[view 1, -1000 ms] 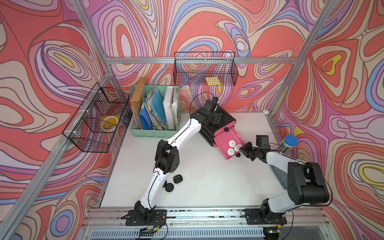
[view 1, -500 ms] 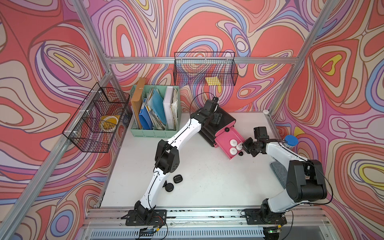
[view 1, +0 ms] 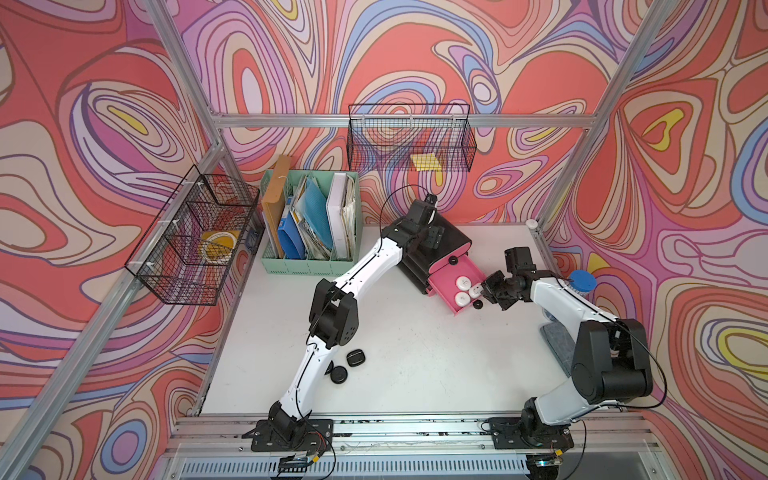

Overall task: Put the bluetooth earphones in the drawer according to color
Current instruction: Close the drawer of the storage box.

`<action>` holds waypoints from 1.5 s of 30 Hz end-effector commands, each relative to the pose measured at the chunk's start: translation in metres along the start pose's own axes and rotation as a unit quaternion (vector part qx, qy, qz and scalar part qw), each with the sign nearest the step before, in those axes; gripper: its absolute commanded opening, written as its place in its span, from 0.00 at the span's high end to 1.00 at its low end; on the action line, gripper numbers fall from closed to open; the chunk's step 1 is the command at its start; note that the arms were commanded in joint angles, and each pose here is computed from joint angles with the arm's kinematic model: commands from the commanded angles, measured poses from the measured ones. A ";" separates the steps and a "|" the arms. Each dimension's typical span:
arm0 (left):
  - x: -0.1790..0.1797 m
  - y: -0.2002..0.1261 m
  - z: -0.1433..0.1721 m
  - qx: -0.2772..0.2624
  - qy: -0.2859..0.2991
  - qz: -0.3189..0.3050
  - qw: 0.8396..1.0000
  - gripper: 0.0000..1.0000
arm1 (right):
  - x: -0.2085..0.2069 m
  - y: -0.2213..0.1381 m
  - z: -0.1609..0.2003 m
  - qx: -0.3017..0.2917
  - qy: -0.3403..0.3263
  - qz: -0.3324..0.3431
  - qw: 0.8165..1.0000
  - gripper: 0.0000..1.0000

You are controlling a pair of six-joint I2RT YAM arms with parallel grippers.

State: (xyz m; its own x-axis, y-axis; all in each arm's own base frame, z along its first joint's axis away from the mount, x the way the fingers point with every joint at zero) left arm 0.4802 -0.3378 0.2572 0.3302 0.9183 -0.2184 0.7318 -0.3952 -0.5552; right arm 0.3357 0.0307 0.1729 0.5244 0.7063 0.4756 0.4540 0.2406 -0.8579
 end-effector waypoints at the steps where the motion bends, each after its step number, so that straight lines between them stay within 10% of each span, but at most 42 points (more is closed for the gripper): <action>1: 0.018 0.031 0.082 0.171 -0.009 -0.026 0.985 0.18 | 0.053 -0.030 -0.019 -0.036 -0.002 -0.137 0.990 1.00; 21: 0.012 0.029 0.091 0.180 -0.013 -0.020 0.983 0.19 | 0.113 0.003 -0.044 -0.057 -0.013 -0.194 0.979 1.00; 33: 0.015 0.025 0.093 0.184 -0.011 -0.031 0.982 0.19 | 0.103 -0.056 -0.031 -0.147 -0.137 -0.196 0.960 0.36; 45: 0.017 0.025 0.094 0.185 -0.010 -0.038 0.982 0.19 | 0.031 -0.035 0.014 -0.133 -0.201 -0.132 0.961 0.46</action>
State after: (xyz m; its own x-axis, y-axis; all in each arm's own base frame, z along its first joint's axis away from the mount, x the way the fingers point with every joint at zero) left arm 0.4746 -0.3405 0.2558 0.3461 0.9065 -0.2419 0.7281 -0.4221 -0.5401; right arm 0.3390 0.0589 0.2277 0.0891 0.8206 0.5645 0.7307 0.3312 -0.5970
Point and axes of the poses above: each gripper's point midway between its finger pads, its own y axis out along the fingers, its own x axis along the line the jaws close on, z = x × y, the point moved 9 cm from there along -y, back along the fingers, and after that the axes turned 14 degrees about -y, right-handed, at the moved point
